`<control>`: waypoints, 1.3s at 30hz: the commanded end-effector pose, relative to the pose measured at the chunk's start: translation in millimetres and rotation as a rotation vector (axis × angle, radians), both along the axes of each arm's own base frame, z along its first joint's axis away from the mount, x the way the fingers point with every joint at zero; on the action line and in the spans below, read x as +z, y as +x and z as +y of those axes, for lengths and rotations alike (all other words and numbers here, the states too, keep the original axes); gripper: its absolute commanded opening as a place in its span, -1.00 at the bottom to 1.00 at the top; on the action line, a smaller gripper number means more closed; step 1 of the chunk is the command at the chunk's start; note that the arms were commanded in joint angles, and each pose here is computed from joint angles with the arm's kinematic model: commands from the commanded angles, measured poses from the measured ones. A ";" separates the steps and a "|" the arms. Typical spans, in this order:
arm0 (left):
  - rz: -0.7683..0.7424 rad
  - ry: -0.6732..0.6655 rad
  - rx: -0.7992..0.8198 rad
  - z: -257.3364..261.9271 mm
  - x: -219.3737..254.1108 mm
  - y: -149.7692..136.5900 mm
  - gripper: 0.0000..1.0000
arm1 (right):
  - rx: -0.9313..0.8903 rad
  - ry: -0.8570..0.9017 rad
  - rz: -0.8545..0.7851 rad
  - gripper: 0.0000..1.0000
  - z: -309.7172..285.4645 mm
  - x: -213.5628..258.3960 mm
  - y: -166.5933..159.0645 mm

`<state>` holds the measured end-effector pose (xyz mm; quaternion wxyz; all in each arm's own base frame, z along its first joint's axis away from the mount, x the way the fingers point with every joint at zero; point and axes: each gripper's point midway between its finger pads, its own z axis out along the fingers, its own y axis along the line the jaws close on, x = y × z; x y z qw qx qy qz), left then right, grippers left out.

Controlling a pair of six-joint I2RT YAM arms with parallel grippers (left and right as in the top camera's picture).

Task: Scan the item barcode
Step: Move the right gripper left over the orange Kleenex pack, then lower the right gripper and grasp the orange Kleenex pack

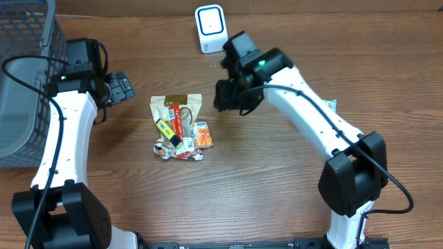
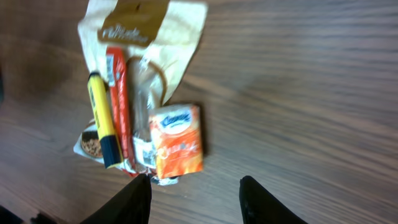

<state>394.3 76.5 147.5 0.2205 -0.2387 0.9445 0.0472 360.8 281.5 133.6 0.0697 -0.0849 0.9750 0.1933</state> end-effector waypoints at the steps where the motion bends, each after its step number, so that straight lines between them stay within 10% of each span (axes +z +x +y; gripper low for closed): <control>1: -0.029 0.008 -0.019 -0.4 11.5 3.2 0.99 | 0.014 -0.003 0.027 -0.08 12.3 -12.1 -13.7; 25: -0.030 0.008 -0.019 -0.4 11.5 3.3 1.00 | 0.110 0.000 -0.072 -0.28 64.2 -53.7 -40.9; 39: -0.030 0.008 -0.019 -0.4 11.5 3.3 1.00 | 0.112 -0.086 -0.168 -0.06 63.7 -77.2 -42.0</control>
